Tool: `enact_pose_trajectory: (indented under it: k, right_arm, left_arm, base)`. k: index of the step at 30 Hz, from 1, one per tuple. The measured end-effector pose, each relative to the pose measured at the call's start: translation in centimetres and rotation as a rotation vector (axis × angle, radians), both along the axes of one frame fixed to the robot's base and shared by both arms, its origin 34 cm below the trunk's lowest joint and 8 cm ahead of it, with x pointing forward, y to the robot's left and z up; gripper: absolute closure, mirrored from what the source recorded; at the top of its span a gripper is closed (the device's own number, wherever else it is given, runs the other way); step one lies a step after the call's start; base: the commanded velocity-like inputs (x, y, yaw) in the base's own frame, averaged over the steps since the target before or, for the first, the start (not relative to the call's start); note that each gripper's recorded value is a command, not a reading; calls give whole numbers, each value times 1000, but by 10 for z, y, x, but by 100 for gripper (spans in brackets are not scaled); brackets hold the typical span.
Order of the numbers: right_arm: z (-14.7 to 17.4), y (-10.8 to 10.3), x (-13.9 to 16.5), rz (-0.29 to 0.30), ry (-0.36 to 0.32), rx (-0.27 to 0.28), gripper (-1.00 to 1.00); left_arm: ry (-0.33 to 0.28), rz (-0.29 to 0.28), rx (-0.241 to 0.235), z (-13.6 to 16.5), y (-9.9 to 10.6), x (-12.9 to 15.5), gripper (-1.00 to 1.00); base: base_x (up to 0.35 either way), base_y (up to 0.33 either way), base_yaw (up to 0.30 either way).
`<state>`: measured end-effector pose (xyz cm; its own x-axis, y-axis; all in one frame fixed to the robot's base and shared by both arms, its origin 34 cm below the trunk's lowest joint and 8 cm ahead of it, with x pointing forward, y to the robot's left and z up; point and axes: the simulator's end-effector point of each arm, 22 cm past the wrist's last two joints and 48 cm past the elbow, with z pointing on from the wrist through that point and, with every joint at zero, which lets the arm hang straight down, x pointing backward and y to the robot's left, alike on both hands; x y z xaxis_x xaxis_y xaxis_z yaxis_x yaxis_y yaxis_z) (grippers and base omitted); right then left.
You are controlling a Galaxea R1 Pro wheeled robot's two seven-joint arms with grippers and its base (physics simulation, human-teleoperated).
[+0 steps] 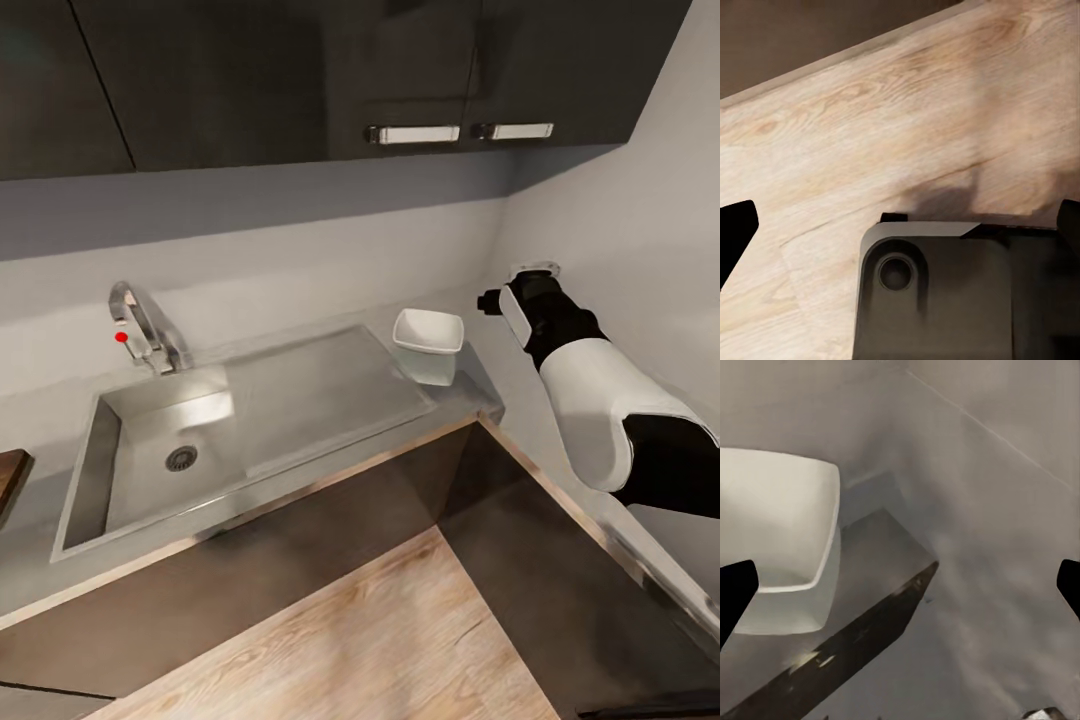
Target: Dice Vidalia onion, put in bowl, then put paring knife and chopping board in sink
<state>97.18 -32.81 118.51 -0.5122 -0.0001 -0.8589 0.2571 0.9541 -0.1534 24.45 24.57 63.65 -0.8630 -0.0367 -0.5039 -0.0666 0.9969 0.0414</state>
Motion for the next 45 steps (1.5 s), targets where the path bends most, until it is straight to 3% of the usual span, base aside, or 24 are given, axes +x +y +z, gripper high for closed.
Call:
enact_pose_trajectory:
  k: [33, 45]
  right_arm:
    - [-57, 9, -7, 21, 63, 3, -100]
    - [-70, 36, -7, 55, 65, 14, -100]
  left_arm:
    - [9, 0, 1, -1, 0, -4, -100]
    - [12, -1, 3, -1, 1, -5, -100]
  base:
    - [232, -87, 0]
    - [14, -15, 0]
